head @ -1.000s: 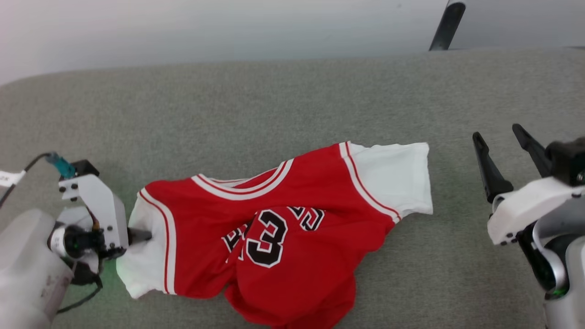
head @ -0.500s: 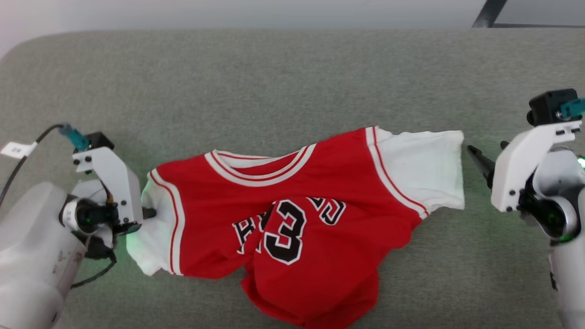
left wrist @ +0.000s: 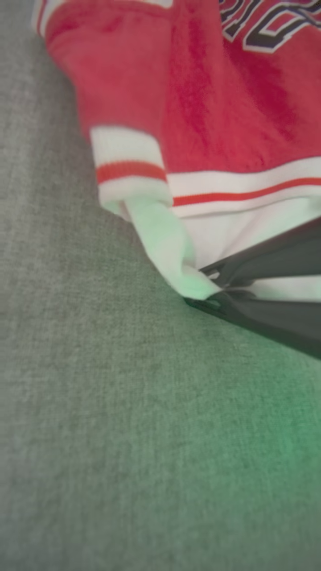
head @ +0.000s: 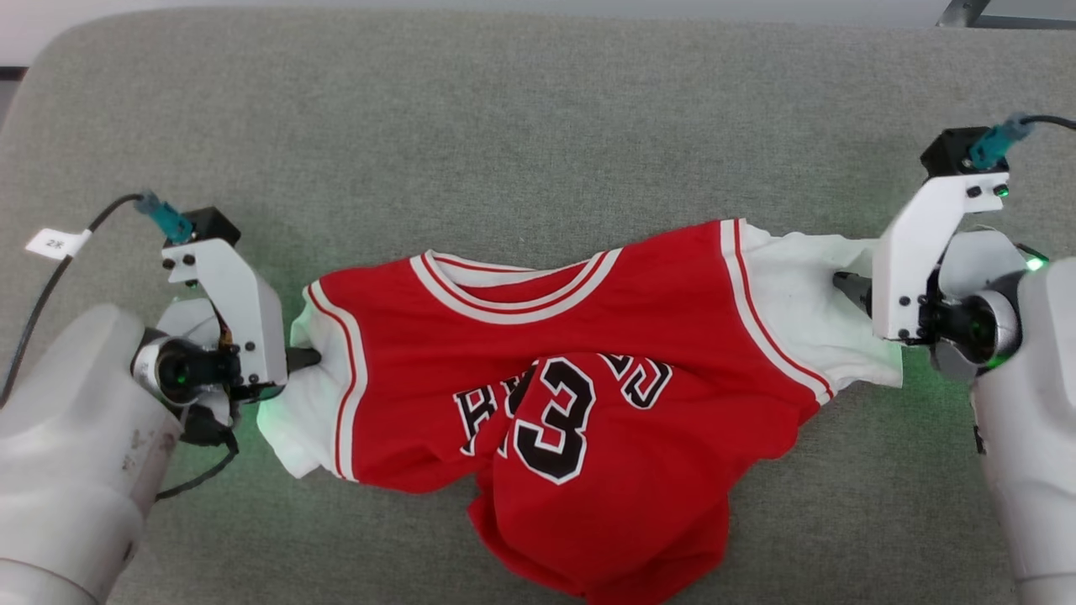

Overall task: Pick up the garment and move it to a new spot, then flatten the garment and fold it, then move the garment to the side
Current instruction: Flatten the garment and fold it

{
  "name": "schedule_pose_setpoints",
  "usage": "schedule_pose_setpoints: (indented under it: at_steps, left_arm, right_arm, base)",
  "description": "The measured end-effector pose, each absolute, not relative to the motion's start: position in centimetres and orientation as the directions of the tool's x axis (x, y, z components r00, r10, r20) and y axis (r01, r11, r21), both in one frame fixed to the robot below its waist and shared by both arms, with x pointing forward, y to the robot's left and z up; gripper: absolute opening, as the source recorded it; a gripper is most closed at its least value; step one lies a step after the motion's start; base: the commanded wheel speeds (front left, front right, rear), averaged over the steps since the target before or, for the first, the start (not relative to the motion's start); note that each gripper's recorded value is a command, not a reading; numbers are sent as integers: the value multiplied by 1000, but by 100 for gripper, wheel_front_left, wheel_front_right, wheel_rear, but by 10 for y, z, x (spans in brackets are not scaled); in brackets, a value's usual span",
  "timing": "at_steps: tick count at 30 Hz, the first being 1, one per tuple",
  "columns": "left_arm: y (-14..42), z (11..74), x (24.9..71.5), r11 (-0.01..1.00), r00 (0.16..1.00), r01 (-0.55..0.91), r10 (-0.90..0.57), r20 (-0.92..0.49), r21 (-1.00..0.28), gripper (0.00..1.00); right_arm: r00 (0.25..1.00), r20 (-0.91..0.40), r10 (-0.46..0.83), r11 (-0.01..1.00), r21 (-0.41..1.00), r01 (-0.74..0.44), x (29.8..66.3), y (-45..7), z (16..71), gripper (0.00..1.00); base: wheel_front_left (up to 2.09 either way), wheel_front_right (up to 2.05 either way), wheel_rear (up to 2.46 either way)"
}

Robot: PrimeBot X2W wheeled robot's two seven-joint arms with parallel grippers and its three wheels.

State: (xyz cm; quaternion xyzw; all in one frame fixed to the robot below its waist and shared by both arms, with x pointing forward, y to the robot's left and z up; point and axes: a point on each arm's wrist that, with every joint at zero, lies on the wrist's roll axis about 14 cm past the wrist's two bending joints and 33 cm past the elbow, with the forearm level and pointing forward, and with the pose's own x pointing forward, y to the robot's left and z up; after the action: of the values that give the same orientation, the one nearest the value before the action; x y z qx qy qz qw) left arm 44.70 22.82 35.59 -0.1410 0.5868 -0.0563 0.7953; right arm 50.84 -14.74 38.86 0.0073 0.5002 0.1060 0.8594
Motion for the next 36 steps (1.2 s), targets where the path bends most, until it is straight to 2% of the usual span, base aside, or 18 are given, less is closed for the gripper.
schedule_pose_setpoints:
  at_steps: [1,2,3,11,18,24,29,33,36]
  left_arm:
    - [228,355,447,954,305,-78,-255,-918,-291,0]
    - [228,355,448,953,305,-79,-255,-918,-291,0]
    - [228,355,449,953,306,-76,-257,-916,-293,0]
    - [225,358,453,952,319,-71,-263,-911,-299,0]
    - [213,391,474,951,405,-22,-274,-872,-308,0]
    - [198,455,505,959,530,71,-270,-804,-275,0]
    - [190,520,528,969,655,116,-240,-717,-218,0]
    - [185,582,546,972,781,153,-230,-580,-179,0]
    - [180,626,557,974,859,186,-225,-460,-131,0]
  right_arm:
    - [465,-866,183,978,114,-173,508,-148,386,100]
    - [454,-874,175,980,108,-170,508,-149,384,69]
    - [442,-882,164,981,97,-170,508,-150,381,0]
    - [406,-901,149,983,90,-162,511,-150,381,0]
    - [443,-864,239,970,197,-139,515,-135,410,0]
    - [577,-773,264,964,187,-190,536,-124,479,0]
    - [715,-639,282,958,148,-246,549,-110,547,0]
    - [840,-468,275,960,82,-269,558,-106,606,0]
    - [891,-362,273,960,49,-274,560,-104,638,0]
  base:
    - [0,0,0]
    - [0,0,0]
    - [0,0,0]
    - [0,0,0]
    - [0,0,0]
    - [0,0,0]
    - [0,0,0]
    - [0,0,0]
    - [0,0,0]
